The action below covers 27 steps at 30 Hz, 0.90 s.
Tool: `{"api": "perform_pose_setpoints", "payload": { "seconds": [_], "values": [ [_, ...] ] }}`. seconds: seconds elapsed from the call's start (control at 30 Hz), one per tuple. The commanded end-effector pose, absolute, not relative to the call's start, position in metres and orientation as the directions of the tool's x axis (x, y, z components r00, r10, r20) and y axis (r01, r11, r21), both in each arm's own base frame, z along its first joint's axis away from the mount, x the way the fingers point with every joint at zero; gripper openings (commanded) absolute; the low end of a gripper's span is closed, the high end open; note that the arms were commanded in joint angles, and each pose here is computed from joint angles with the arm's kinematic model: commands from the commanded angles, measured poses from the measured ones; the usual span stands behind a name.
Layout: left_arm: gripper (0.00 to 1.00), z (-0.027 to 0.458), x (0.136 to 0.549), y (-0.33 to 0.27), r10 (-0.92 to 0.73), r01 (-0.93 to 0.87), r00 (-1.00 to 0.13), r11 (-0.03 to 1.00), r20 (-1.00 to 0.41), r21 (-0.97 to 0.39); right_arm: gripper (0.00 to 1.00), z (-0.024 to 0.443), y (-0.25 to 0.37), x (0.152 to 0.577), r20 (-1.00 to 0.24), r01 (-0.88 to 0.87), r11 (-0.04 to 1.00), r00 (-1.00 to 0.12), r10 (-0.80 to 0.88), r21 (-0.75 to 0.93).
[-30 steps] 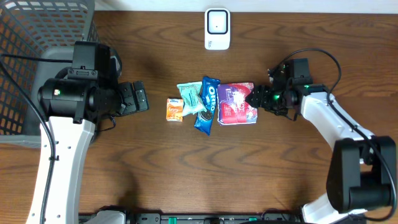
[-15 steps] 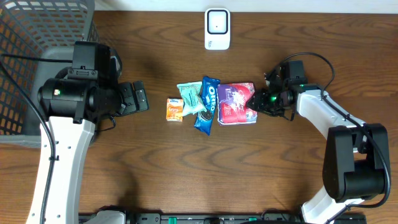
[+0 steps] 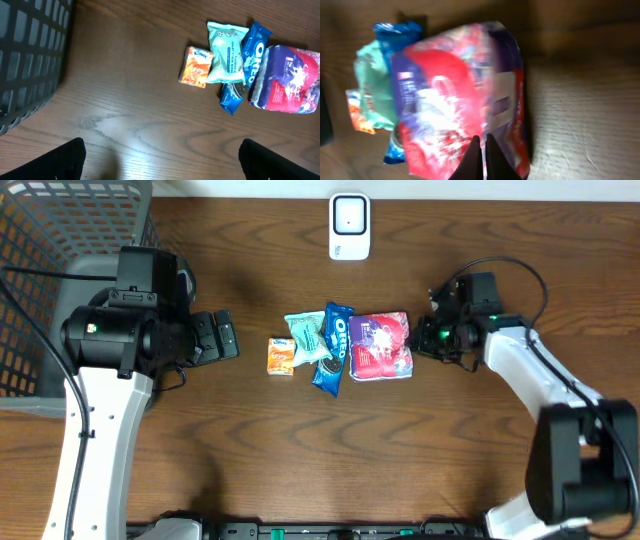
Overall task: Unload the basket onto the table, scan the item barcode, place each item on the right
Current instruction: 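Grasp the red-purple box with the right gripper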
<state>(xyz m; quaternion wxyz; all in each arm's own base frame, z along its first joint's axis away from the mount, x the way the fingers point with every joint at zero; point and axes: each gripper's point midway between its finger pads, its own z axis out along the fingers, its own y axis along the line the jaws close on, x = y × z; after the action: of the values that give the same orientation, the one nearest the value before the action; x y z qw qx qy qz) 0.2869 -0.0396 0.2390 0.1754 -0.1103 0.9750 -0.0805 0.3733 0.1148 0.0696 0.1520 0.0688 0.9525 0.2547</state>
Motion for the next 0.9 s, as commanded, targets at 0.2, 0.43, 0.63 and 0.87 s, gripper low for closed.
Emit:
{"api": "perform_pose_setpoints", "payload": {
  "seconds": [0.2,0.43,0.63,0.87],
  "values": [
    [0.98,0.245,0.289,-0.036,-0.234,-0.18,-0.908,0.967,-0.348,-0.182,0.01,0.134,0.069,0.37,-0.469,0.087,0.948,-0.853,0.229,0.306],
    [0.98,0.245,0.289,-0.036,-0.234,-0.18,-0.908,0.967,-0.348,-0.182,0.67,0.124,0.075,0.367,-0.43,0.085,0.943,-0.875,0.225,0.32],
    [0.98,0.245,0.289,-0.036,-0.234,-0.179,-0.908,0.967,-0.348,-0.182,0.73,0.098,0.103,0.374,-0.364,0.032,0.915,-0.912,0.191,0.402],
    [0.98,0.245,0.289,-0.036,-0.234,-0.179,-0.908,0.967,-0.348,-0.182,0.74,0.061,0.127,0.378,-0.286,0.002,0.883,-0.946,0.153,0.469]
  ]
}}
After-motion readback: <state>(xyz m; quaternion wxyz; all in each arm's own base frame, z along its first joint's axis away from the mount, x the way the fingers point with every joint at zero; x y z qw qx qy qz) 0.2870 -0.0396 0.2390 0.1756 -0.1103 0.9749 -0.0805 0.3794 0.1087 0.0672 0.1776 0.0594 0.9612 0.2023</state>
